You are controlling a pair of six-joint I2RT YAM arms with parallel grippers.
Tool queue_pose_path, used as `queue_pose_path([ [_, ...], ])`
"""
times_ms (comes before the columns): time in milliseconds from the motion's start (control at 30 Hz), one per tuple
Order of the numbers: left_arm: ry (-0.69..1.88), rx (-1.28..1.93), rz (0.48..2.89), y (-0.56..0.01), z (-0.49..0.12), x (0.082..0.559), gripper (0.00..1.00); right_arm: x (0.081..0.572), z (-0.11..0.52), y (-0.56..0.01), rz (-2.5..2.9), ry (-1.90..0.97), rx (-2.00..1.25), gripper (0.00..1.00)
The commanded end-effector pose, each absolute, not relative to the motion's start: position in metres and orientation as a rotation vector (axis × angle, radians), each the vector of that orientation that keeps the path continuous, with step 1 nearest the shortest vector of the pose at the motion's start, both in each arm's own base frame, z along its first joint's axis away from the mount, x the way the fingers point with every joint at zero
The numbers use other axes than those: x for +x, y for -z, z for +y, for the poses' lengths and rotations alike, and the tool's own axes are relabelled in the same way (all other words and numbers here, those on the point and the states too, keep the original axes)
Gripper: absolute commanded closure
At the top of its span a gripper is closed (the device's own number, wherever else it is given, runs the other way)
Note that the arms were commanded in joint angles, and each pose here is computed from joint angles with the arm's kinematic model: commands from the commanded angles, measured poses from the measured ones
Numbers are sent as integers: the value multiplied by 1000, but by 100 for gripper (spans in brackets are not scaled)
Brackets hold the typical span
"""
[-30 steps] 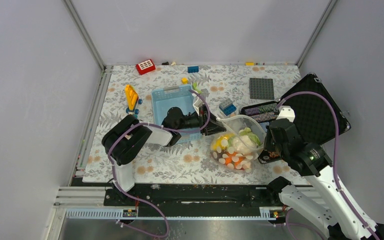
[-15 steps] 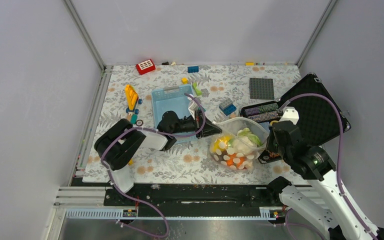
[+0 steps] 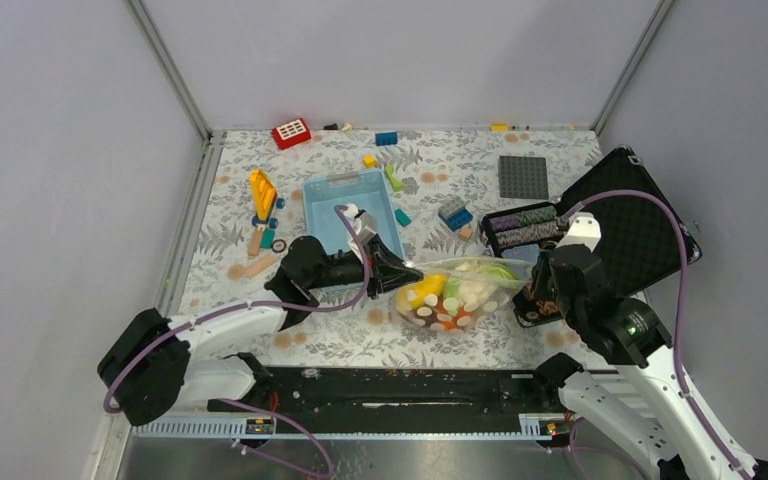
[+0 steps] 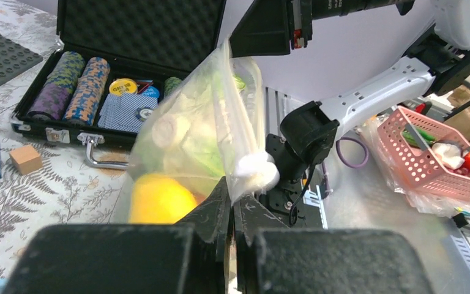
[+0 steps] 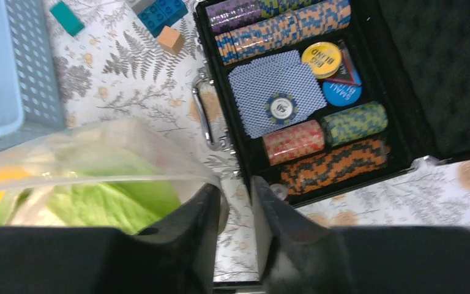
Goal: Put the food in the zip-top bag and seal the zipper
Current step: Zip the zipper food storage bag at the center of the board.
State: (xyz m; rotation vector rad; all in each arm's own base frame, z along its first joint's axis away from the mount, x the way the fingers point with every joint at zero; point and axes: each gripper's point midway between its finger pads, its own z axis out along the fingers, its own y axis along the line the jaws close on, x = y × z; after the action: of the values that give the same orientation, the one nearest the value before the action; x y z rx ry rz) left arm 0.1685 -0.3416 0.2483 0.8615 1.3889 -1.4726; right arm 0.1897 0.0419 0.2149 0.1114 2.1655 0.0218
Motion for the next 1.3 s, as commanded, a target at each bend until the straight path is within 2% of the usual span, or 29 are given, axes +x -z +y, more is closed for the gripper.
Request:
queue_pose_path([
  [0, 1330, 890, 1370, -253, -333, 167, 100, 195, 51, -227, 2101, -74, 2, 54],
  [67, 1296, 887, 1398, -252, -332, 166, 100, 194, 75, -237, 2062, -215, -126, 41],
  [133, 1295, 882, 1408, -253, -330, 162, 100, 192, 96, -251, 1996, -340, -221, 38],
  [300, 1311, 850, 1446, -254, -327, 152, 100, 174, 148, -291, 1738, -621, -536, 35],
  [467, 1249, 895, 1503, -249, -327, 145, 100, 133, 207, -320, 1426, -939, -950, 34],
  [733, 1194, 909, 1533, -249, -327, 146, 100, 122, 249, -345, 1225, -1175, -1225, 34],
  [1267, 1151, 896, 1547, -252, -324, 148, 100, 149, 288, -294, 1472, -1049, -1306, 36],
])
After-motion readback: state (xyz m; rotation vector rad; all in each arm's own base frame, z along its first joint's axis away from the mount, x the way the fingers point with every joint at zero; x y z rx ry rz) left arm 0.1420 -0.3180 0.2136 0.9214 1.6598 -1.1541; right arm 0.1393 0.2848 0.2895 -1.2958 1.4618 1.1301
